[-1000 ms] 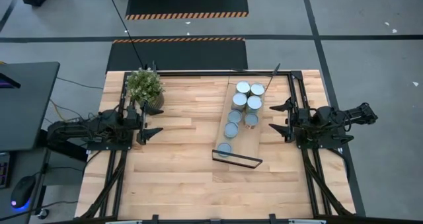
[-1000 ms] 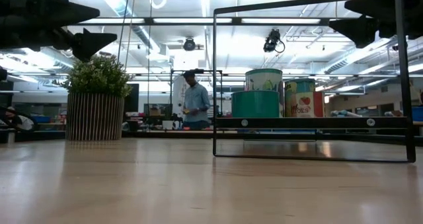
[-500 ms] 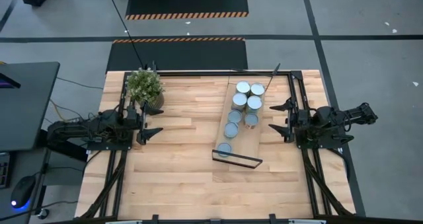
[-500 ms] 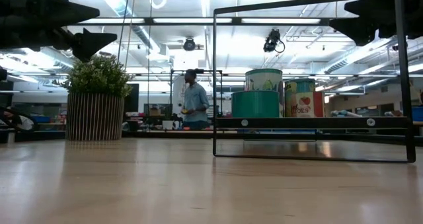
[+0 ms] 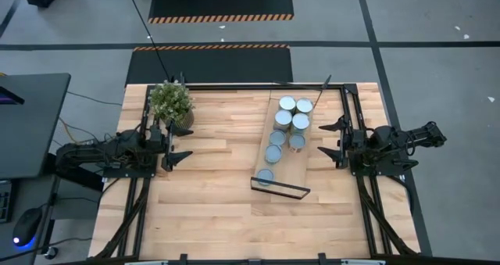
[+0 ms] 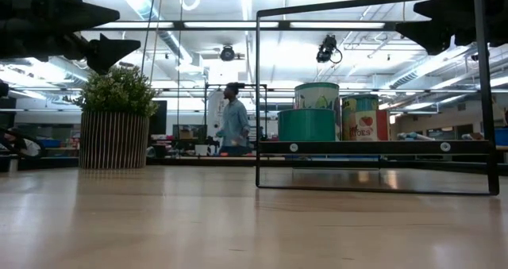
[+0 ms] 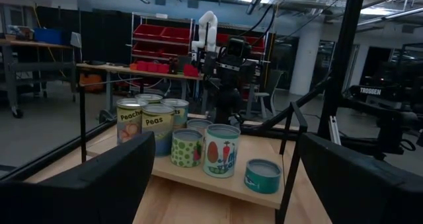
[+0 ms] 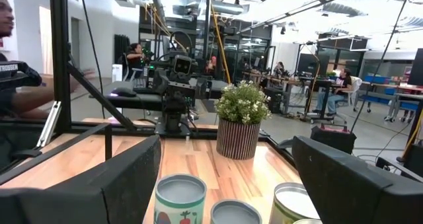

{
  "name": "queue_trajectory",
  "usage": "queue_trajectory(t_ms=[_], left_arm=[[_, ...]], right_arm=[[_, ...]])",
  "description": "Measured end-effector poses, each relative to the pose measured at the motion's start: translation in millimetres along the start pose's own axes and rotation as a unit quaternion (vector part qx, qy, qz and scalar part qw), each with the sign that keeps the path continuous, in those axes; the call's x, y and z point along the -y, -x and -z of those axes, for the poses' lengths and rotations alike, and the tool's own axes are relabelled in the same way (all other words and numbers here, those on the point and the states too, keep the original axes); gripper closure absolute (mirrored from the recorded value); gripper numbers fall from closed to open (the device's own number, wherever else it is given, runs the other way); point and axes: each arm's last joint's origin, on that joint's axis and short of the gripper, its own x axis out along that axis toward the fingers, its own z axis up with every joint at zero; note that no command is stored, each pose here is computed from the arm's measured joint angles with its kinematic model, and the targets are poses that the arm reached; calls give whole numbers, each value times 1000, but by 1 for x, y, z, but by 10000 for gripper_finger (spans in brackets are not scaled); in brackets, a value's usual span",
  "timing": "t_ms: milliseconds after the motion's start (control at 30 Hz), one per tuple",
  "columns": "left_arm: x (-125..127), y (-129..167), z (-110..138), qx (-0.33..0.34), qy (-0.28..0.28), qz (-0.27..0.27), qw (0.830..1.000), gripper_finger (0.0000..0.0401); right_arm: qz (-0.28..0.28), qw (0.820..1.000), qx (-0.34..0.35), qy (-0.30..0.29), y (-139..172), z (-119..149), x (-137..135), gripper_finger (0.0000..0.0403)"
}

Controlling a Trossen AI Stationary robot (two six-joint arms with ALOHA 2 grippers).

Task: Pick and place cans onto a shelf
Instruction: Return to Home Position

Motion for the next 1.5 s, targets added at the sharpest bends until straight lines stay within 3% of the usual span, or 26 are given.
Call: queue_trajectory(t_ms=[1500], left_arm=[[0, -1, 1, -7, 0, -1, 1000, 23]], right_arm=[[0, 1000, 0, 0, 0, 0, 0, 54]])
